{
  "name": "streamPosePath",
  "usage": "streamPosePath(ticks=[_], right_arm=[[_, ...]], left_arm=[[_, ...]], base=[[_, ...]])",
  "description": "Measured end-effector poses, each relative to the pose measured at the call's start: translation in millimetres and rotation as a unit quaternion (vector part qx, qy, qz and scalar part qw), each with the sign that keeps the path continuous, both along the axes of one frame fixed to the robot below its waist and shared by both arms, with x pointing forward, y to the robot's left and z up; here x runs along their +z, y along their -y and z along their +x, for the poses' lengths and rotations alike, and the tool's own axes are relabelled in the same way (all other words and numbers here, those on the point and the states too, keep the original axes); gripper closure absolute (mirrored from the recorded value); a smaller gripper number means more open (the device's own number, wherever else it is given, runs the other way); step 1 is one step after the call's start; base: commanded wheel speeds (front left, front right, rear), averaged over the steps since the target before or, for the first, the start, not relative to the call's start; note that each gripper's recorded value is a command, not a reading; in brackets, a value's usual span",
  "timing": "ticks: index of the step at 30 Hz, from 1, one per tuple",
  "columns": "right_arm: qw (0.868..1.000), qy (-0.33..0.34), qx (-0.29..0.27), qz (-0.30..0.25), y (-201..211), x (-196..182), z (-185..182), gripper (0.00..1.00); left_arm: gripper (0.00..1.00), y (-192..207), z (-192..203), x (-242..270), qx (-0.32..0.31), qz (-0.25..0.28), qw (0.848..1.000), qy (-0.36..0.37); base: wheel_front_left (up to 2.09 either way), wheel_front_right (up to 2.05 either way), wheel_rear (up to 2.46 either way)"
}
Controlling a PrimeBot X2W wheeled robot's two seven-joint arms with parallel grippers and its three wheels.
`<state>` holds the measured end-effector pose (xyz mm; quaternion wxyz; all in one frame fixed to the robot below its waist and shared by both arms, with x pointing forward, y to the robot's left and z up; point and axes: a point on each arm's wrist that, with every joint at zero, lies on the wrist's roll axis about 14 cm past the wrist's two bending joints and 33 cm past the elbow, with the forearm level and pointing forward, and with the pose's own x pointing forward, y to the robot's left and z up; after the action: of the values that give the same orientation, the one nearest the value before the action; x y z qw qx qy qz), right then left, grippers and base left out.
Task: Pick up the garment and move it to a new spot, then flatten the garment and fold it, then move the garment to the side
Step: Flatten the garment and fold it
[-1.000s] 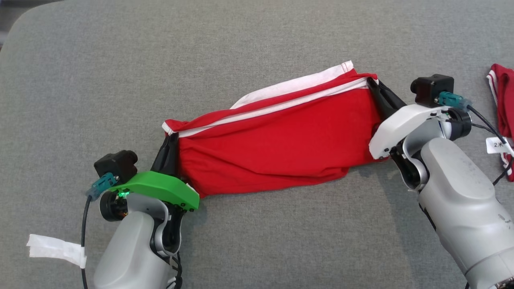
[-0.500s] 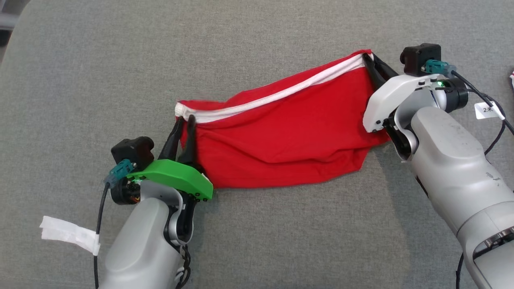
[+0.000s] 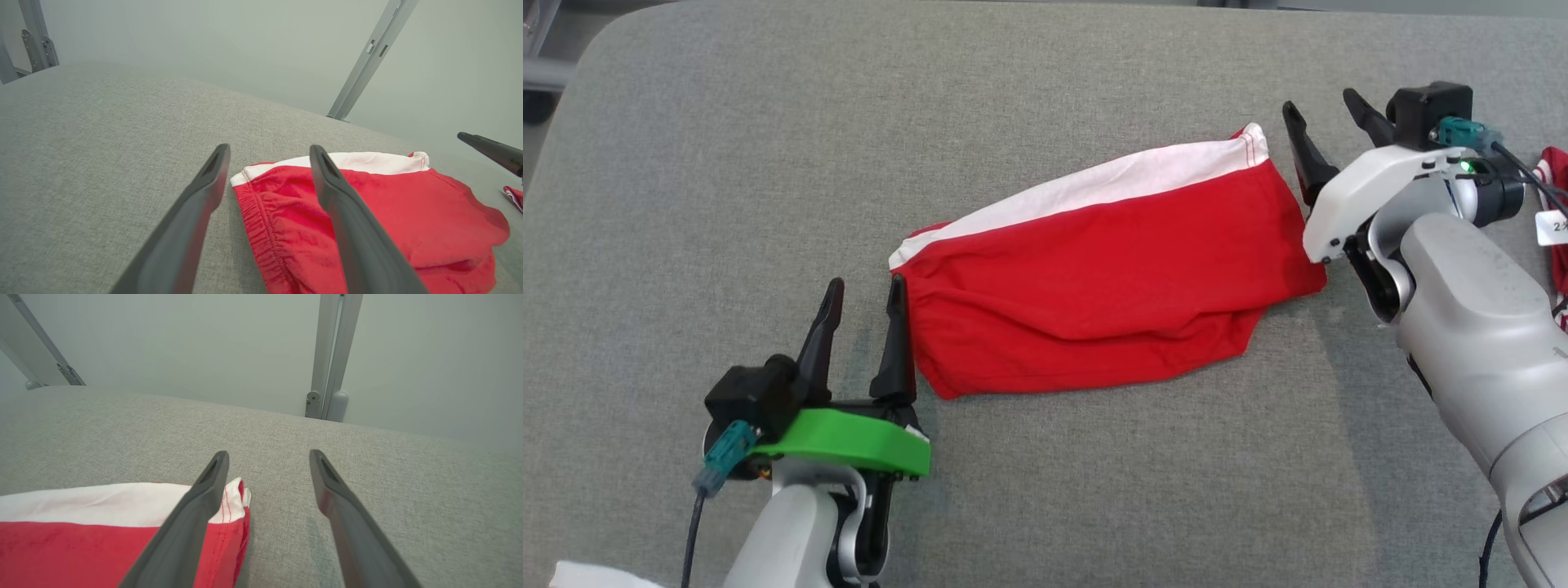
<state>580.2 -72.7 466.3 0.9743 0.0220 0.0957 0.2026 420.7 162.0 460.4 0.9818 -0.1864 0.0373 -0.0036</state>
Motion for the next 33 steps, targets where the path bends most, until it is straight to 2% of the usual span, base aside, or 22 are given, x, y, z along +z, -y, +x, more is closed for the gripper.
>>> streamPosePath(ticks=[6,11,23,24,25,27,28,29,33], right_arm=[[0.998,-0.065,0.006,-0.014,3.3,-26.4,-29.0,0.00],[0.994,-0.106,0.012,-0.024,1.8,-40.5,-39.6,0.00],[0.976,-0.212,0.023,-0.032,-19.1,-76.0,-59.2,0.00],[0.976,-0.214,0.024,-0.031,-20.1,-76.2,-59.6,0.11],[0.976,-0.215,0.024,-0.030,-21.1,-76.2,-59.9,0.52],[0.975,-0.218,0.025,-0.028,-23.2,-75.5,-60.9,0.73],[0.975,-0.217,0.026,-0.028,-24.1,-75.0,-61.4,0.95],[0.975,-0.217,0.026,-0.027,-24.7,-74.5,-62.0,1.00],[0.978,-0.209,0.019,-0.018,-21.1,-69.9,-63.4,1.00]], left_arm=[[0.00,-6.4,-27.5,9.3,0.025,-0.009,1.000,0.010],[0.00,-7.9,-40.5,13.9,0.037,-0.014,0.999,0.015],[0.00,-26.3,-53.4,30.8,0.069,-0.011,0.997,0.039],[0.00,-27.4,-54.3,30.9,0.071,-0.011,0.997,0.039],[0.00,-28.3,-55.1,31.0,0.072,-0.011,0.997,0.039],[0.00,-29.6,-55.9,32.0,0.074,-0.011,0.996,0.041],[0.00,-30.0,-56.3,32.3,0.075,-0.011,0.996,0.042],[0.00,-30.2,-56.7,32.2,0.076,-0.011,0.996,0.042],[0.00,-29.7,-56.8,32.6,0.075,-0.011,0.996,0.043]], base=[[0.00,0.00,0.00],[0.00,0.00,0.00],[0.00,0.00,0.00],[0.00,0.00,0.00],[0.00,0.00,0.00],[0.00,0.00,0.00],[0.00,0.00,0.00],[0.00,0.00,0.00],[0.00,0.00,0.00]])
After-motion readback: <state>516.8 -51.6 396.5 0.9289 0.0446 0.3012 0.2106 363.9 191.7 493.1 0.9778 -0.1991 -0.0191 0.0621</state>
